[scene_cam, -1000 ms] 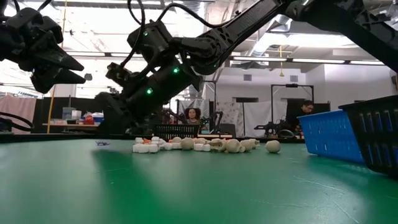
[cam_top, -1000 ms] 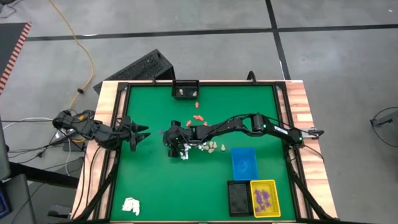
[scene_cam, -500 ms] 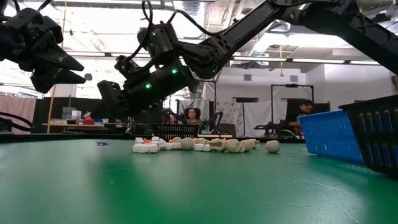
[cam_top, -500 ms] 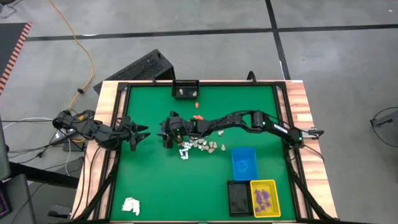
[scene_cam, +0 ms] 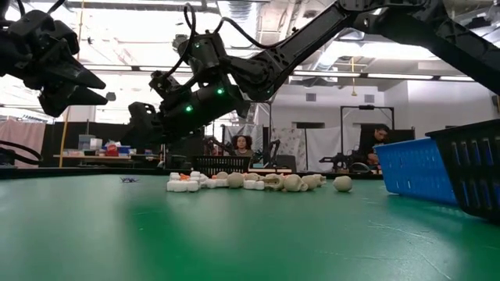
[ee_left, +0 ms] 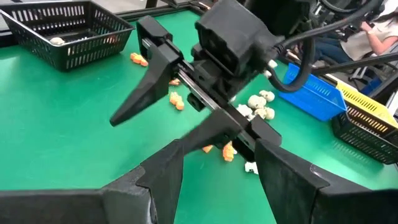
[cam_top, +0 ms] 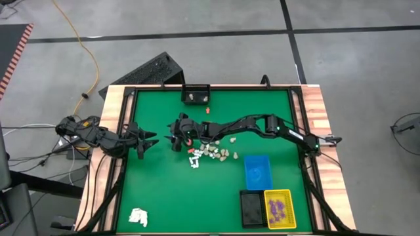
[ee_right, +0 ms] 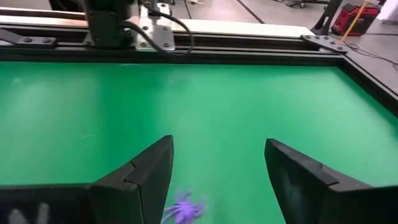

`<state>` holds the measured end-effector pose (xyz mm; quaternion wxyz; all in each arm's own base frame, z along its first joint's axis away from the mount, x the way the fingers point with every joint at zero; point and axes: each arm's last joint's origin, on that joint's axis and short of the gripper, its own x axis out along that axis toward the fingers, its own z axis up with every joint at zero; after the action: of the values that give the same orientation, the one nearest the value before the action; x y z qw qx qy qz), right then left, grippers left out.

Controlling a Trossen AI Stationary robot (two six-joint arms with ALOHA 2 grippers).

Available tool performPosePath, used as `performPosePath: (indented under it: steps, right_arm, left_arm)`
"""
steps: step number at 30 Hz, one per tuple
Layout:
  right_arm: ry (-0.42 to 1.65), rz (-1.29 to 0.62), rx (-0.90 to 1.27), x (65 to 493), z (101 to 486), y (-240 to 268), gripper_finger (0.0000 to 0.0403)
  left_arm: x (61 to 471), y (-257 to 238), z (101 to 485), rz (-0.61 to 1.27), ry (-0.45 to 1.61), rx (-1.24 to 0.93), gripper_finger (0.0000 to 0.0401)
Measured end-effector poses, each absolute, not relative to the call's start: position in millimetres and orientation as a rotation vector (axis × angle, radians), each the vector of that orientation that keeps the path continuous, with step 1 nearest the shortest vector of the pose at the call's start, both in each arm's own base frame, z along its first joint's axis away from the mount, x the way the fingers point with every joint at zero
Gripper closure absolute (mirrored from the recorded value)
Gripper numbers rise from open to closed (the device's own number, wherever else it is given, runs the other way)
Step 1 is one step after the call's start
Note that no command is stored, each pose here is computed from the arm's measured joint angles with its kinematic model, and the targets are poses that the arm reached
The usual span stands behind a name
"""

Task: Sort Halloween decoration
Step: Put the purple spider toy into the yellow bin

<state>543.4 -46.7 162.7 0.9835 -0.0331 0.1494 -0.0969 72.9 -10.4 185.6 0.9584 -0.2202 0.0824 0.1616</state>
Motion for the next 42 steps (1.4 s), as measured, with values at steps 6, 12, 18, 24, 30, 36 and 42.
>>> performPosePath:
  steps: [6,12,18,24,30,36,42]
  right_arm:
    - [0.273,-0.181,-0.049,550,139,-46,0.0148]
    - [0.287,-0.171,-0.022,551,125,-43,0.0148]
    - [0.342,-0.188,0.024,551,100,-46,0.0148]
    - [0.393,-0.197,0.055,550,92,-48,0.0151]
    - [0.411,-0.210,0.059,549,90,-48,0.0208]
    - [0.414,-0.221,0.062,549,89,-49,0.0315]
    - [0.408,-0.228,0.096,549,91,-49,0.0394]
  left_arm:
    - [73,-10,186,0.338,0.161,-0.448,0.0212]
    - [73,-10,186,0.344,0.161,-0.445,0.0212]
    - [73,-10,186,0.343,0.160,-0.447,0.0212]
    - [73,-10,186,0.343,0.159,-0.455,0.0212]
    - [73,-10,186,0.343,0.157,-0.462,0.0212]
    - [73,-10,186,0.337,0.160,-0.464,0.0212]
    - [73,-10,186,0.337,0.160,-0.464,0.0212]
